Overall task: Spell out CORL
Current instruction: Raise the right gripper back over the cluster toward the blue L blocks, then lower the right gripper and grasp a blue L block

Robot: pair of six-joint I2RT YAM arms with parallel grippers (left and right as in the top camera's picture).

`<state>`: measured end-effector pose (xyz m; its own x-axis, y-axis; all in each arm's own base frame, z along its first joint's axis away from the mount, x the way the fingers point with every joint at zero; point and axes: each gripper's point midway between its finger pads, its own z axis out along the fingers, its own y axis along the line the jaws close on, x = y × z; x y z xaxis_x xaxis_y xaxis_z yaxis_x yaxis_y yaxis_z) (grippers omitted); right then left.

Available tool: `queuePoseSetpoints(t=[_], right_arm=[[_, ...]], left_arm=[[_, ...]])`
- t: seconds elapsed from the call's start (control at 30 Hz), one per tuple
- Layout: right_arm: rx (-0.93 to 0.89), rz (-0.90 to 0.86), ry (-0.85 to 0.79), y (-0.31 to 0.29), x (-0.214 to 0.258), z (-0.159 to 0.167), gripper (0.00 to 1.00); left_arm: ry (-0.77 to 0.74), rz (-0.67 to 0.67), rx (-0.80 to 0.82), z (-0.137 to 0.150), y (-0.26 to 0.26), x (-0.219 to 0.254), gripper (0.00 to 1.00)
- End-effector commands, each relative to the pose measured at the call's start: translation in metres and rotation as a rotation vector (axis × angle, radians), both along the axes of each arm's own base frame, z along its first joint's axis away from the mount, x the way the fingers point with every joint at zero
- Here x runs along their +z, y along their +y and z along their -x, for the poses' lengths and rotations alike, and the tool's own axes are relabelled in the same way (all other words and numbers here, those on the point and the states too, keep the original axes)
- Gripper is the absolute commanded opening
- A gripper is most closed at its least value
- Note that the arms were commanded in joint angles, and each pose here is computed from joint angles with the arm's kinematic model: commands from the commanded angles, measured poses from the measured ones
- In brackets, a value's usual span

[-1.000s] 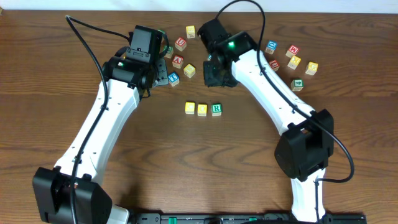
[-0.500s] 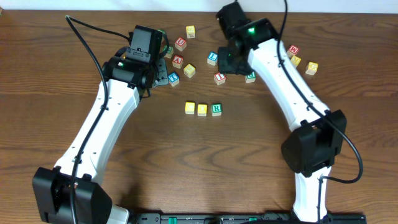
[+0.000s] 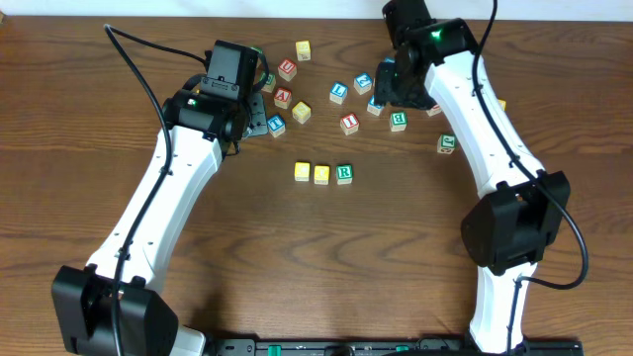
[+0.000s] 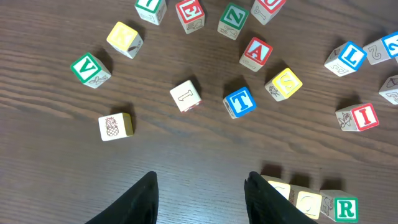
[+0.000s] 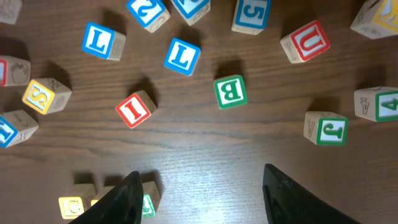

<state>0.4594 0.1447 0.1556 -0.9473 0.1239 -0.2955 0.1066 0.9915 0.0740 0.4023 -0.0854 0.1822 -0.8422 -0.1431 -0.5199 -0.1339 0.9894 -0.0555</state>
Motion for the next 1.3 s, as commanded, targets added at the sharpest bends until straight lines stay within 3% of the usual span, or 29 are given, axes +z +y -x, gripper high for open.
queuePoseSetpoints(t=[0.0, 0.53, 1.27], right_arm=[[-0.009, 0.0, -0.035, -0.006, 0.008, -0.008, 0.57], [-0.004, -0.043, -0.156, 0.011, 0.01, -0.041, 0.59], [-0.044, -0.031, -0.129, 0.017, -0.064, -0.074, 0.56]], left_arm=[[-0.008, -0.012, 0.005, -0.004, 0.002, 0.002, 0.44], [-0.008, -0.012, 0.005, -0.004, 0.002, 0.002, 0.45], [-0.007, -0.013, 0.005, -0.004, 0.002, 0.002, 0.45]])
